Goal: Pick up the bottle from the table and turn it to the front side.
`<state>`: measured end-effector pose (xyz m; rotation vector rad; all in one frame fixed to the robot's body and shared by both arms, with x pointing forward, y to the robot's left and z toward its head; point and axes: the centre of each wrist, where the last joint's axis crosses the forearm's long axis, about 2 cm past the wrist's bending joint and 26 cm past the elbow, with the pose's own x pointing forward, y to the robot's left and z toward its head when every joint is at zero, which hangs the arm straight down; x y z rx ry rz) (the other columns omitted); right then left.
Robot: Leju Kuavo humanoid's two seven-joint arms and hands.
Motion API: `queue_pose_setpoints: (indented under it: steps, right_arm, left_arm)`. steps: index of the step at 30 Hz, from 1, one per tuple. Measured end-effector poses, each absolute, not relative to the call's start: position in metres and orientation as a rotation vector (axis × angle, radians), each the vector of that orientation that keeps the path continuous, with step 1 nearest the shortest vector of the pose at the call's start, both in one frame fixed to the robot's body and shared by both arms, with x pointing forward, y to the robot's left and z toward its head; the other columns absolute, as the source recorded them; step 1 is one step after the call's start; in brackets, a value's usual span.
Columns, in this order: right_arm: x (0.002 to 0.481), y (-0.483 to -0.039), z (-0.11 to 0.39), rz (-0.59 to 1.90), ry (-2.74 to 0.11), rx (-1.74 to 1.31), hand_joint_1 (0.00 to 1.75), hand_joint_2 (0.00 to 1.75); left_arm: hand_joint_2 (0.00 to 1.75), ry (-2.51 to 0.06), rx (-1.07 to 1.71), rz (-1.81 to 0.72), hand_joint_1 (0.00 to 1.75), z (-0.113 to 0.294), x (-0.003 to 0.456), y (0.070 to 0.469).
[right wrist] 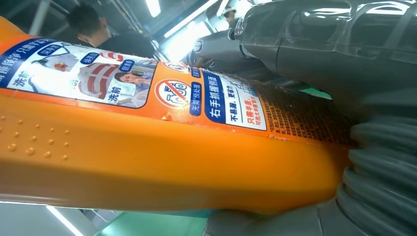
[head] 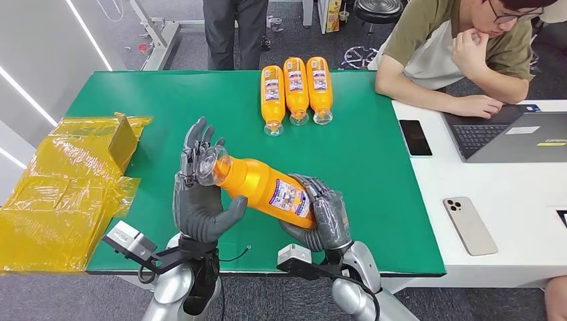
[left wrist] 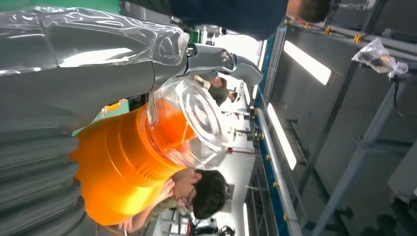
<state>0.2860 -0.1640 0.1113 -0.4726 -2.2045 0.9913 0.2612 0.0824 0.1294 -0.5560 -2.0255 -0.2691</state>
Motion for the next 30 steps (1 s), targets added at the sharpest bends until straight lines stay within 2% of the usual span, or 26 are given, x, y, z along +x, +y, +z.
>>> queue_pose_setpoints:
  steps: [26, 27, 30]
  right_arm:
    - [0.291, -0.159, 0.124, 1.189, -2.206, -0.363, 1.75, 1.75]
    - [0.291, -0.159, 0.124, 1.193, -2.205, -0.36, 1.75, 1.75]
    - [0.291, -0.159, 0.124, 1.202, -2.213, -0.355, 1.75, 1.75]
  left_arm:
    - [1.75, -1.984, -0.584, -0.356, 0.0, 0.128, 0.261, 0.081]
    - [1.75, -1.983, -0.584, -0.359, 0.2, 0.128, 0.261, 0.081]
    - [1.75, -1.977, -0.587, -0.376, 1.45, 0.128, 0.26, 0.081]
